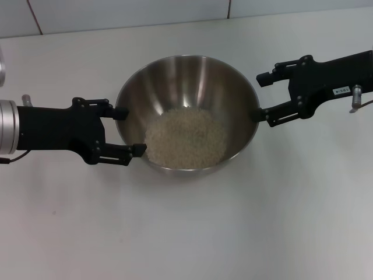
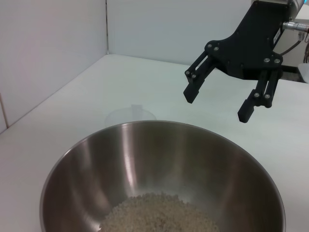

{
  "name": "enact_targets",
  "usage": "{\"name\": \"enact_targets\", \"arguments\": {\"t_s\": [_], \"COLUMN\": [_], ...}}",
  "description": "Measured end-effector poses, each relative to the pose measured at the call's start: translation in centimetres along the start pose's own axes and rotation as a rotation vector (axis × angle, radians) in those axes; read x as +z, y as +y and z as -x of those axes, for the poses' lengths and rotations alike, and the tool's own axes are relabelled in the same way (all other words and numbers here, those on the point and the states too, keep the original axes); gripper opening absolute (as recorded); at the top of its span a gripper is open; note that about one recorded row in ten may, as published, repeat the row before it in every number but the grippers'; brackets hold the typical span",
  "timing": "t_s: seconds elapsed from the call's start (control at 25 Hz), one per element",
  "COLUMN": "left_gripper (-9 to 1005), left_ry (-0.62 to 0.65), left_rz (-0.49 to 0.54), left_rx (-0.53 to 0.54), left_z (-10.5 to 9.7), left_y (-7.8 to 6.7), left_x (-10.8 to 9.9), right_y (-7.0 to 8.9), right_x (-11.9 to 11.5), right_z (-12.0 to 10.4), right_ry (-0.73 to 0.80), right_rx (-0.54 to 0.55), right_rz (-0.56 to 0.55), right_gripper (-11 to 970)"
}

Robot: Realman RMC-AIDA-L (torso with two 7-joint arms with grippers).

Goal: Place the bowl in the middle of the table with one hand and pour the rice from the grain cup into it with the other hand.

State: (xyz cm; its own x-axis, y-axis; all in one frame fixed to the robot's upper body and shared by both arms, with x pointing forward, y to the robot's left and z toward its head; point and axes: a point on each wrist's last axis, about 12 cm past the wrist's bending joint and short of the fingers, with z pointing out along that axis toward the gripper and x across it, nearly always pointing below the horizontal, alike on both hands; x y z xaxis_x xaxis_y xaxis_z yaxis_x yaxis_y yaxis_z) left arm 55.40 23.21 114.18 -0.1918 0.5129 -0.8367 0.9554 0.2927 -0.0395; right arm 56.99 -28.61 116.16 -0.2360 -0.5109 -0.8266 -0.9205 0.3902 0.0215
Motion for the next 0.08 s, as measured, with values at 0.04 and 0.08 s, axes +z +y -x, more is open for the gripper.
{"name": "enact_targets", "arguments": {"t_s": [0.04, 0.08], "left_gripper": [844, 844], "left_ry": [0.000, 0.000], "left_rz": [0.000, 0.000], "left_rx": [-0.001, -0.002], "left_z": [0.00, 0.00], "left_y": [0.00, 0.00], "left_x": [0.00, 0.00], "right_y": [0.00, -0.01], "right_x": [0.01, 0.03], "right_z": [-0.03, -0.07], "right_ry": [0.000, -0.001], "right_rx": [0.001, 0.003], "right_rz": [-0.001, -0.003], "right_gripper": [834, 834]}}
